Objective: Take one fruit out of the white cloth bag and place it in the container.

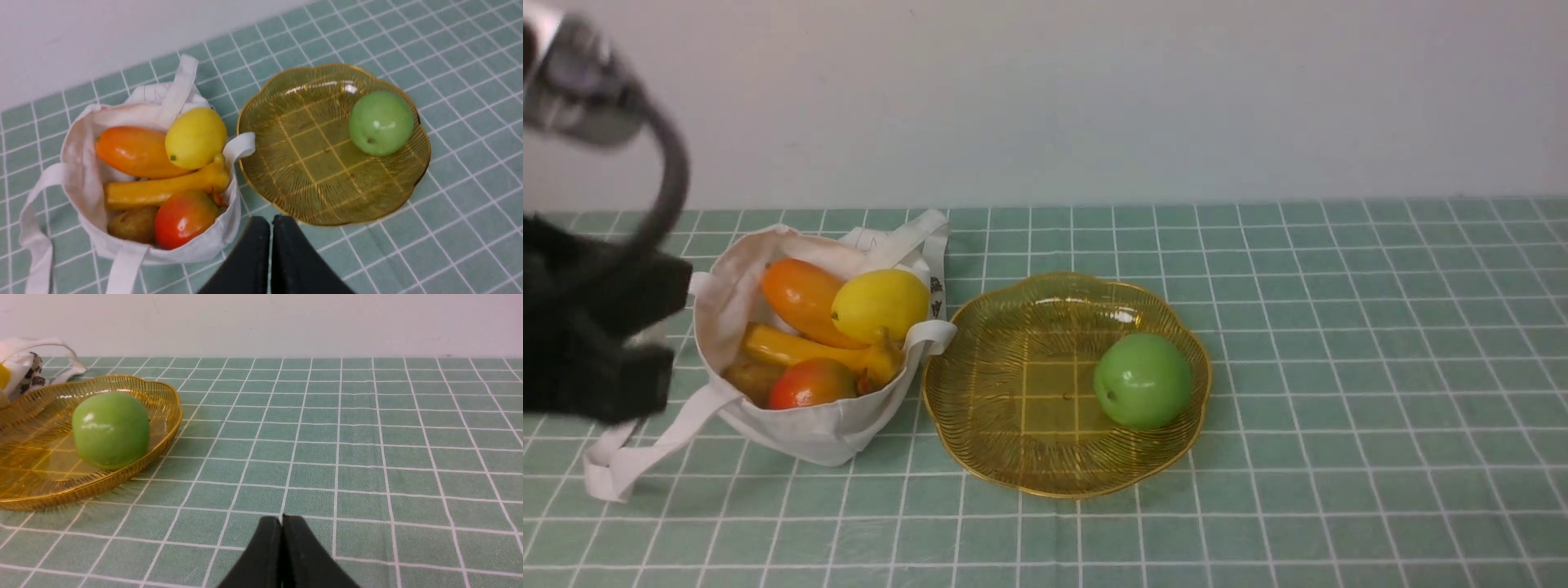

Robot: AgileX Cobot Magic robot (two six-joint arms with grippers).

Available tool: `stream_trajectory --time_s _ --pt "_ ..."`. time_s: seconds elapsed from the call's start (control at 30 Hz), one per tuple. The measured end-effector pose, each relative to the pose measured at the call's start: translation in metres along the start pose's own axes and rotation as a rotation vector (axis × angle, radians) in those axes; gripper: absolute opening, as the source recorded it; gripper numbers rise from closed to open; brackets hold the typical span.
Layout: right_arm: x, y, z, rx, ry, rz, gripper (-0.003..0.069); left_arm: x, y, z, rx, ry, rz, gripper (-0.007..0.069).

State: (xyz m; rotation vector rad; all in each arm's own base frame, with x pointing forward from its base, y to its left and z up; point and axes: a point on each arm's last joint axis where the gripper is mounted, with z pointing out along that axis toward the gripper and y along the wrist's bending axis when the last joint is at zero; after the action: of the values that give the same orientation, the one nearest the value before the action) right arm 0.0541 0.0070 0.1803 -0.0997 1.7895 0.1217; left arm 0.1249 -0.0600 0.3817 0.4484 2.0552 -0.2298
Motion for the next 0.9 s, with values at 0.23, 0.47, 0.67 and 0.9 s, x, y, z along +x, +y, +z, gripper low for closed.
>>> stream_trajectory --time_s 0.23,0.47,0.67,0.9 --pt "0.0 0.0 0.0 0.0 0.0 0.0 -0.0015 0.051 -0.001 -0.009 0.034 -0.215 -0.016 -0.0008" --pt "0.0 0.0 0.0 0.0 0.0 0.0 -0.0015 0.069 0.0 -0.009 0.041 -0.223 -0.031 -0.0008" --pt "0.0 0.0 0.0 0.0 0.0 0.0 -0.0015 0.07 -0.001 -0.009 0.04 -0.214 -0.032 -0.0008" --pt "0.0 0.0 0.0 0.0 0.0 0.0 -0.0015 0.07 0.0 -0.009 0.04 -0.212 -0.032 -0.0008"
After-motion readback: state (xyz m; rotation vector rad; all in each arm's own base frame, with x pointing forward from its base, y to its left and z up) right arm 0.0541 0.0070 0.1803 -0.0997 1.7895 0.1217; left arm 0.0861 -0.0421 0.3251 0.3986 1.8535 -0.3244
